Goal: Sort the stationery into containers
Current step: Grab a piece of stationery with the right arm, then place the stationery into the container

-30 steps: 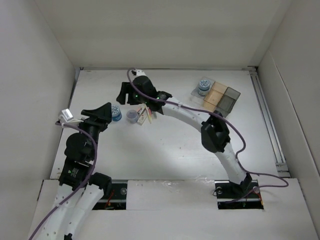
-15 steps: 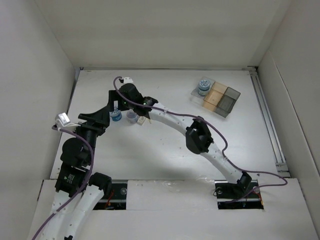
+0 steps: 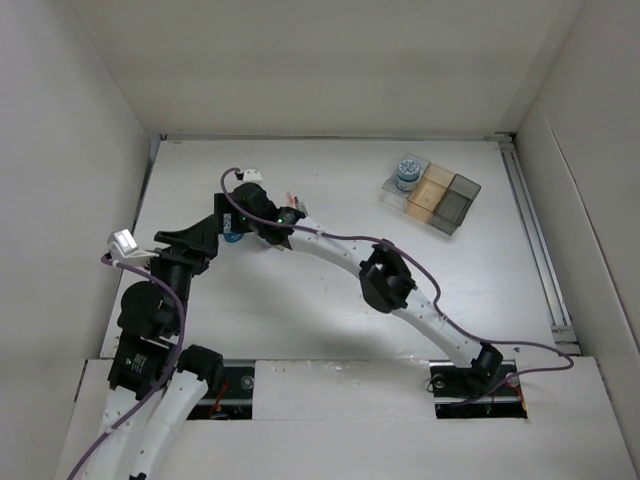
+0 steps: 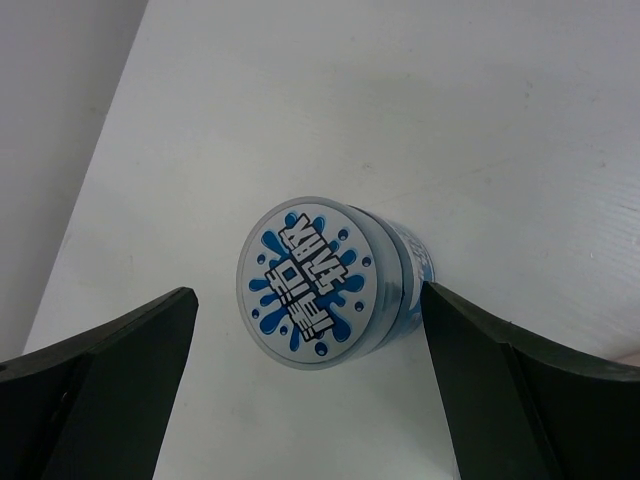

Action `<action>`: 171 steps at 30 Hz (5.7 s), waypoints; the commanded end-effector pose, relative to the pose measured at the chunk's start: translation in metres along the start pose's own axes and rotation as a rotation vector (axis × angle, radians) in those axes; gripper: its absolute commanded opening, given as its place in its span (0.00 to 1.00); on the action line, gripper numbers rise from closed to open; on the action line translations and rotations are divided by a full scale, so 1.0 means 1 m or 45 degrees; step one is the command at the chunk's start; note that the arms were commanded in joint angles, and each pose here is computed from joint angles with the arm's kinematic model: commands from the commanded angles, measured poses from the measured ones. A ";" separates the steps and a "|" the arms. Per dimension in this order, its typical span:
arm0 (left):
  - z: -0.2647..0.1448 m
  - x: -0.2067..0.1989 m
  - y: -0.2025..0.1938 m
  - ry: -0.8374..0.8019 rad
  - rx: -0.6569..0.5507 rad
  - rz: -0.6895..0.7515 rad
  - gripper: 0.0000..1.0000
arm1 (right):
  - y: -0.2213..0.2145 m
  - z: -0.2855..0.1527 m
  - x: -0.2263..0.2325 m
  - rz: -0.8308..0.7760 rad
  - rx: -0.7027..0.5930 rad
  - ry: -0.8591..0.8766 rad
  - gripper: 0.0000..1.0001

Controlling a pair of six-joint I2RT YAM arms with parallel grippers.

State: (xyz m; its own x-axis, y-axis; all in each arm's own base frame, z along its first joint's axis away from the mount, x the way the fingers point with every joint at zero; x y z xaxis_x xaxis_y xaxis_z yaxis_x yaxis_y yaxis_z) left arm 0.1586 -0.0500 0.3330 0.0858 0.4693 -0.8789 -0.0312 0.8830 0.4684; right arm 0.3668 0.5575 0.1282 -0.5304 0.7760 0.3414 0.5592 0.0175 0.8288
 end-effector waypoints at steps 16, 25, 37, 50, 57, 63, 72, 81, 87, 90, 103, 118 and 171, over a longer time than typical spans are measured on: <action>-0.017 -0.001 0.011 -0.064 -0.070 0.000 0.64 | -0.007 0.012 0.000 0.075 -0.072 -0.086 0.90; -0.016 0.000 0.008 -0.078 -0.047 0.012 0.64 | -0.018 -0.001 -0.010 0.046 -0.030 -0.184 0.56; -0.012 0.000 0.002 -0.085 -0.011 0.018 0.64 | 0.005 -0.059 0.010 -0.003 -0.057 -0.110 0.33; -0.007 0.004 -0.004 -0.064 0.016 0.029 0.64 | 0.011 -0.049 0.017 -0.085 -0.003 -0.107 1.00; -0.008 0.006 -0.005 -0.064 0.016 0.029 0.64 | -0.006 -0.023 0.015 -0.132 0.020 -0.102 1.00; -0.008 0.006 -0.005 -0.064 0.016 0.017 0.64 | -0.025 -0.017 0.014 -0.149 0.067 -0.102 1.00; -0.006 0.012 -0.009 -0.045 0.027 0.024 0.64 | -0.006 -0.034 0.031 -0.098 -0.056 -0.062 0.62; -0.006 0.015 -0.009 -0.028 0.021 0.028 0.64 | 0.086 -0.096 0.057 0.009 -0.360 -0.053 0.53; 0.002 0.023 -0.019 0.005 0.059 0.044 0.64 | 0.138 -0.129 -0.020 0.094 -0.424 -0.187 0.53; 0.016 0.043 -0.038 0.099 0.142 0.082 0.63 | 0.170 -0.166 -0.085 0.200 -0.496 -0.320 0.52; 0.051 0.089 -0.089 0.233 0.326 0.133 0.62 | 0.170 -0.239 -0.323 0.386 -0.477 -0.938 0.52; 0.065 0.112 -0.104 0.314 0.351 0.196 0.62 | 0.127 -0.224 -0.366 0.480 -0.299 -0.986 0.50; 0.065 0.121 -0.108 0.346 0.357 0.207 0.63 | 0.110 -0.223 -0.361 0.485 -0.195 -1.092 0.91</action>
State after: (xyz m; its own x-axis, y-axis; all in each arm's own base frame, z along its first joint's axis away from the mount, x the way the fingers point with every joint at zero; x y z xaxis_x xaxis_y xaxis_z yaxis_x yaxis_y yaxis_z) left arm 0.2345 -0.0909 0.1745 -0.1966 0.6227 -0.7574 0.2838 0.7755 0.5639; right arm 0.4679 0.1358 0.1615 0.3472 0.9227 0.1675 0.5568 -0.3465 0.7549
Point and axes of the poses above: each gripper's point midway between its finger pads, its own z axis out along the fingers, its own x axis along the line the jaws close on, y = z × x, the point moved 6 cm from there along -z, back along the fingers, and after that the axes turned 9 degrees about -z, right-handed, at the moved point
